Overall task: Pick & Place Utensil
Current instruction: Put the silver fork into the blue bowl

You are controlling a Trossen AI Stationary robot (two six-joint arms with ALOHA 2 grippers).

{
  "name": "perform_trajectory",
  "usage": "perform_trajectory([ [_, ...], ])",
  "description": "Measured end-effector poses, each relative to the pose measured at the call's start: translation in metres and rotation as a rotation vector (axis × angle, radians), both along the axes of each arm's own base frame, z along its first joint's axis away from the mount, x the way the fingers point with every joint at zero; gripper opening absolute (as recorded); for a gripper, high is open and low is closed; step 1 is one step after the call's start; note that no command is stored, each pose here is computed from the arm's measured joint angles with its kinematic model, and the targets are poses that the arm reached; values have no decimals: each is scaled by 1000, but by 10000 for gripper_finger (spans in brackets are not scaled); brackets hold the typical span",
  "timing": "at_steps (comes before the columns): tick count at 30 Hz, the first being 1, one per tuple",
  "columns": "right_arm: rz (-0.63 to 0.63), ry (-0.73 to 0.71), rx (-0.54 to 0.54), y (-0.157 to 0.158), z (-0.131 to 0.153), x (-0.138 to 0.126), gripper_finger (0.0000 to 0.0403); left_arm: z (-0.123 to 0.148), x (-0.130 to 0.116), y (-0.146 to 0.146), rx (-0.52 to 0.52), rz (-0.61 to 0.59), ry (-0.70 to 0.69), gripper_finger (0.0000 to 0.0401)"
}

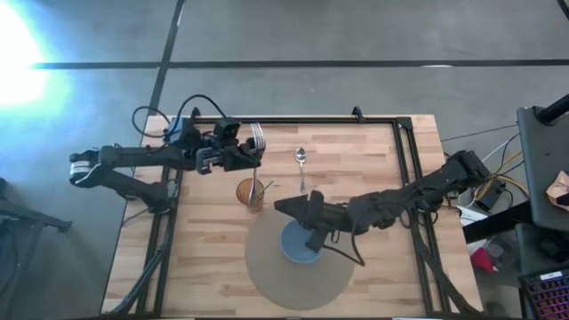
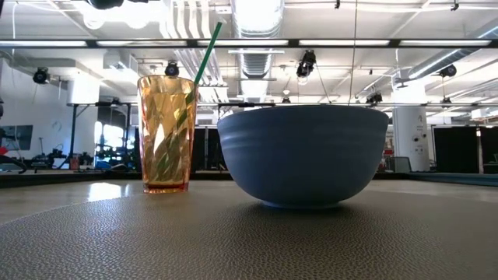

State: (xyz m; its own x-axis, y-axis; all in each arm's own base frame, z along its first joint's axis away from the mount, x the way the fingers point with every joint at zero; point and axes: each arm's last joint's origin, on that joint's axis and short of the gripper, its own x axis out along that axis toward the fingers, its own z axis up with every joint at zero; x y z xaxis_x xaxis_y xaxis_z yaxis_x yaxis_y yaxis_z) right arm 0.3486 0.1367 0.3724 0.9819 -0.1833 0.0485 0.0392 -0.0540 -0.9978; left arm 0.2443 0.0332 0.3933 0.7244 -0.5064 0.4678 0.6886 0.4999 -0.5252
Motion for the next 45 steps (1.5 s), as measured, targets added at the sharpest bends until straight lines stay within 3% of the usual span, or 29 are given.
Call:
perform_trajectory([
  [14, -40, -97, -263, 6, -20, 29, 180, 1, 0, -13, 39, -83, -17, 13],
  [29, 57, -152, -335, -15, -16, 38, 177, 3, -1, -13, 70, -56, -54, 13],
  [45, 117, -220, -401, -28, -11, 41, 178, 4, 0, -12, 93, 59, -119, 12],
])
